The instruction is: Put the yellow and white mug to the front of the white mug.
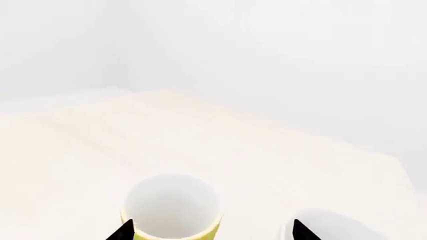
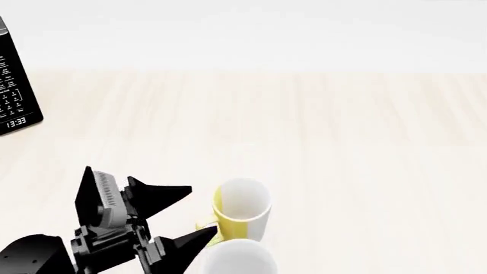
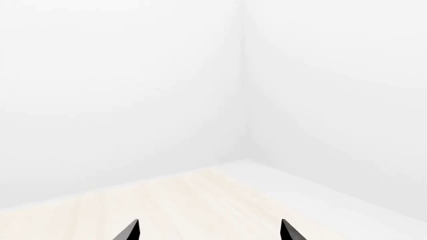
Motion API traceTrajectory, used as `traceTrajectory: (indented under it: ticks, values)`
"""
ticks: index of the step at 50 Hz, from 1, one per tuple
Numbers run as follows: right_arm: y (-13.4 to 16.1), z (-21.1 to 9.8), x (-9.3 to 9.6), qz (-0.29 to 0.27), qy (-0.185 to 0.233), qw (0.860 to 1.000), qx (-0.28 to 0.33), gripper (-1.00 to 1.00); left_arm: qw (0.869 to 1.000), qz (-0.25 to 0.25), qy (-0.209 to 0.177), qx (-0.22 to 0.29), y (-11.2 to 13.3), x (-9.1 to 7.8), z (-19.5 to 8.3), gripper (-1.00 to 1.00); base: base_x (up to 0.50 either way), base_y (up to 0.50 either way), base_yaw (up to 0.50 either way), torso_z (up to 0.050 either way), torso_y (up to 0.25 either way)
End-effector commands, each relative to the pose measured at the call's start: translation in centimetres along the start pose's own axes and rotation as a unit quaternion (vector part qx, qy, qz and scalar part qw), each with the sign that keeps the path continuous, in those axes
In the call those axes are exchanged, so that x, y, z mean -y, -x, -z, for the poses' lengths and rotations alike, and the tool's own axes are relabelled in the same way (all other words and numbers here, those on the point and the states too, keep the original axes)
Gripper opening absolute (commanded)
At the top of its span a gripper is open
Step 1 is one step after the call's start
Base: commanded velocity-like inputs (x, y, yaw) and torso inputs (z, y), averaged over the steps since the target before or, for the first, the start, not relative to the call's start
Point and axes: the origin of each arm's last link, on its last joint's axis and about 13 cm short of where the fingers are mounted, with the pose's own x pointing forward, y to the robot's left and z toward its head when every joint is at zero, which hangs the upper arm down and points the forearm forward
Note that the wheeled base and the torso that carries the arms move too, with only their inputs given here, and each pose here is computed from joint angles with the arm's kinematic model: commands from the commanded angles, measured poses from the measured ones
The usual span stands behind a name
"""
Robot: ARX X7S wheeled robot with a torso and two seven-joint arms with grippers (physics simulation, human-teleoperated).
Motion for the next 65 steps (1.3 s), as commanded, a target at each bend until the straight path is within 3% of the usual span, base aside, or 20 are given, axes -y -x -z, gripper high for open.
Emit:
traceTrajectory:
  ticks: [1,8,16,17,31,36,44,48,52,57,60,65]
  values:
    - [0.0,0.0,0.0,-0.001,0.0,1.0,0.0,1.0,0.998,0.024,0.012,0.049,0.5,0.5,-1.1,1.0,0.0,0.0,0.0,0.0,0.0]
    - [0.0,0.0,0.0,-0.001,0.0,1.0,0.001,1.0,0.993,0.053,0.018,0.1,1.2,1.2,-2.4,1.0,0.0,0.0,0.0,0.0,0.0]
    - [0.0,-0.1,-0.1,-0.002,0.0,1.0,0.001,1.0,0.99,0.067,0.0,0.124,1.6,2.2,-3.4,1.0,0.0,0.0,0.0,0.0,0.0]
    - [0.0,-0.1,-0.1,-0.002,0.0,1.0,0.002,1.0,0.988,0.074,-0.008,0.135,2.0,2.9,-3.7,1.0,0.0,0.0,0.0,0.0,0.0]
    - [0.2,-0.2,-0.1,-0.003,0.0,1.0,0.006,1.0,0.978,0.07,-0.028,0.197,5.0,5.6,-5.0,1.0,0.0,0.0,0.0,0.0,0.0]
    - [0.1,-0.4,-0.1,-0.005,0.003,1.0,0.007,1.0,0.978,0.045,-0.063,0.195,6.0,6.8,-4.9,1.0,0.0,0.0,0.0,0.0,0.0]
    - [0.3,-0.8,-0.1,-0.01,0.008,1.0,0.016,1.0,0.965,0.047,-0.089,0.241,8.4,11.0,-3.0,1.0,0.0,0.0,0.0,0.0,0.0]
    - [0.5,-1.4,-0.2,-0.014,0.009,0.999,0.03,1.0,0.956,0.016,-0.105,0.273,9.8,13.5,-2.1,1.0,0.0,0.0,0.0,0.0,0.0]
    - [0.8,-1.8,-0.4,-0.023,0.011,0.999,0.04,1.0,0.952,-0.037,-0.143,0.267,10.0,14.8,-1.5,1.0,0.0,0.0,0.0,0.0,0.0]
    - [1.0,-2.1,-0.6,-0.03,0.014,0.998,0.047,1.0,0.946,-0.036,-0.129,0.297,10.5,16.5,-1.6,1.0,0.0,0.0,0.0,0.0,0.0]
    - [1.2,-2.3,-0.6,-0.032,0.014,0.998,0.049,1.0,0.942,-0.043,-0.141,0.303,10.9,17.2,-1.7,1.0,0.0,0.0,0.0,0.0,0.0]
    - [1.4,-2.6,-0.7,-0.037,0.018,0.998,0.056,1.0,0.932,-0.077,-0.135,0.327,11.2,17.8,-2.2,1.0,0.0,0.0,0.0,0.0,0.0]
